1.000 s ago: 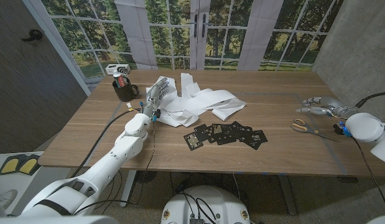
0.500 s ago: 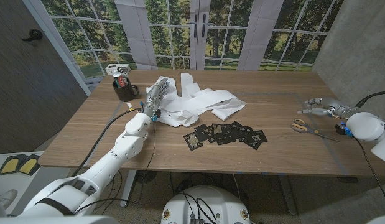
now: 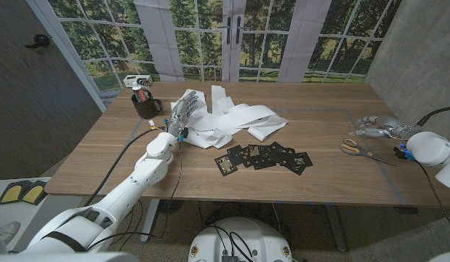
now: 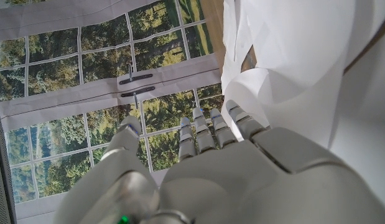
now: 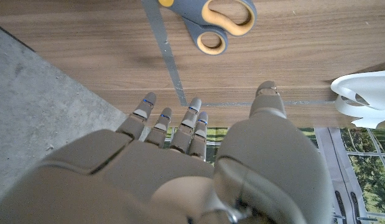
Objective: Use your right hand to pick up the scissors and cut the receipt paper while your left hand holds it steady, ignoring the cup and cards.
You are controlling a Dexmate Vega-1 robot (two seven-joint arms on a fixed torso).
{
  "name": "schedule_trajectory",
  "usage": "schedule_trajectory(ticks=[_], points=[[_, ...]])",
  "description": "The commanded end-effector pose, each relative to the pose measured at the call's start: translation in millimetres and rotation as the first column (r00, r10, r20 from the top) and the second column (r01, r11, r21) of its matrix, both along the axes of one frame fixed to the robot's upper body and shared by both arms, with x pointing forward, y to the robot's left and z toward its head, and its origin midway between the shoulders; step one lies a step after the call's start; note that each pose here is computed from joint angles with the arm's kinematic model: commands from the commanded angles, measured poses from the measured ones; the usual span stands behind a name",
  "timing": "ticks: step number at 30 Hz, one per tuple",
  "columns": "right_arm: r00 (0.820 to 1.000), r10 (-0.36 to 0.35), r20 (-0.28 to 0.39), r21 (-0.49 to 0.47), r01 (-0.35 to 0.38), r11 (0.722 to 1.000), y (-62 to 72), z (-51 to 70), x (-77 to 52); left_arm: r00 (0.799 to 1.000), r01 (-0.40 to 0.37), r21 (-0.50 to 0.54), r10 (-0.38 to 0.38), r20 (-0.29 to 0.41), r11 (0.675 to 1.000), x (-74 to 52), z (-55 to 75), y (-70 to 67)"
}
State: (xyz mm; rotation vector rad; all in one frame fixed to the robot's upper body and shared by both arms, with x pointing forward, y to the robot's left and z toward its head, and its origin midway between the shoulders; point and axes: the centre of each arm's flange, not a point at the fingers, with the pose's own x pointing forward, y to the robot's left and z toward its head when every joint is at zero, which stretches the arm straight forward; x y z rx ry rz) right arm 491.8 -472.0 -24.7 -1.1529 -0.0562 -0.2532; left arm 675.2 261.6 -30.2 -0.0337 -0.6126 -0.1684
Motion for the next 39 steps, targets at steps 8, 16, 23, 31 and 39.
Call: schedule_trajectory(ticks=[8,16,23,31,39], points=[[0.999,-0.037,-0.022,-0.078,0.035,0.996,1.0,-0.5,-4.3,1.000,0.002,0.013,-0.002,-0.001,1.000,-3.4,2.6,0.7],[0.998,-0.050,-0.035,-0.091,0.047,0.995,1.7,-2.3,-5.2,1.000,0.003,0.023,-0.003,0.005,1.000,-3.0,6.9,1.7],[0.997,-0.066,-0.043,-0.094,0.061,0.994,-0.8,-3.5,-8.8,1.000,0.009,0.024,-0.010,0.014,1.000,-0.8,10.1,-0.6],[0.997,-0.063,-0.055,-0.078,0.058,0.995,0.0,-9.6,-8.6,1.000,0.016,0.028,-0.016,0.008,0.999,1.7,9.9,-2.0],[0.995,-0.079,-0.062,-0.112,0.072,0.991,2.2,-12.5,-7.3,1.000,0.016,0.028,-0.016,0.003,0.999,3.0,9.1,-1.8]])
